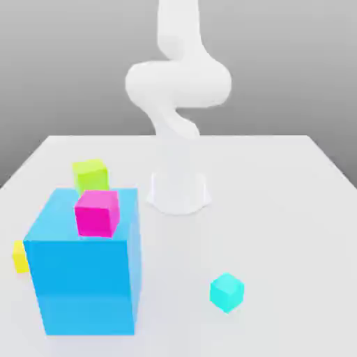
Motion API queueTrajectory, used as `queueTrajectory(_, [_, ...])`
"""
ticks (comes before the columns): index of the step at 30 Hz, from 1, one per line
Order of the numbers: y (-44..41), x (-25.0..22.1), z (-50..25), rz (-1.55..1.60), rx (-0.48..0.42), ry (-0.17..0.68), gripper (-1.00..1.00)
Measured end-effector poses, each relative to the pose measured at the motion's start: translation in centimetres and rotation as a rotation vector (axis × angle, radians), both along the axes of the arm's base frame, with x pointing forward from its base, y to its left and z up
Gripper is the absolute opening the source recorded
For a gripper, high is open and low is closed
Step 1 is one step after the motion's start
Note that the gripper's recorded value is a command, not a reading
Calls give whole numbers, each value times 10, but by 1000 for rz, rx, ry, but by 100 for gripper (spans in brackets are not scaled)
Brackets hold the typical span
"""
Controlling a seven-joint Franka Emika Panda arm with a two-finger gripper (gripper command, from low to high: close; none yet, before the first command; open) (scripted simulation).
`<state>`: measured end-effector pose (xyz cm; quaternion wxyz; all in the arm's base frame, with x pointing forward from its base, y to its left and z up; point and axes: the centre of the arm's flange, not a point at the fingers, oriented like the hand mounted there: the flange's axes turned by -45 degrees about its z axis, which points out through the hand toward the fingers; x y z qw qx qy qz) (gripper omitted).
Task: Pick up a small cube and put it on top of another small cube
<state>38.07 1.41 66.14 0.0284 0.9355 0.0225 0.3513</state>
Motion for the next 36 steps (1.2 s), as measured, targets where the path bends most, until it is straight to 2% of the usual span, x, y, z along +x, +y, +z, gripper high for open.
queueTrajectory(5, [23,53,-121,98,-145,188,0])
queueTrajectory(10, [37,69,-240,228,-228,364,0])
queueTrajectory(15, [52,53,-351,390,-257,528,0])
queueTrajectory(20, [75,10,-442,587,-230,663,0])
queueTrajectory(22, [80,-5,-466,638,-211,692,0])
queueTrajectory(32, [81,-8,-529,649,-200,700,0])
queueTrajectory(33, [80,-9,-534,649,-203,703,-100])
queueTrajectory(36, [80,-9,-534,649,-203,703,-100])
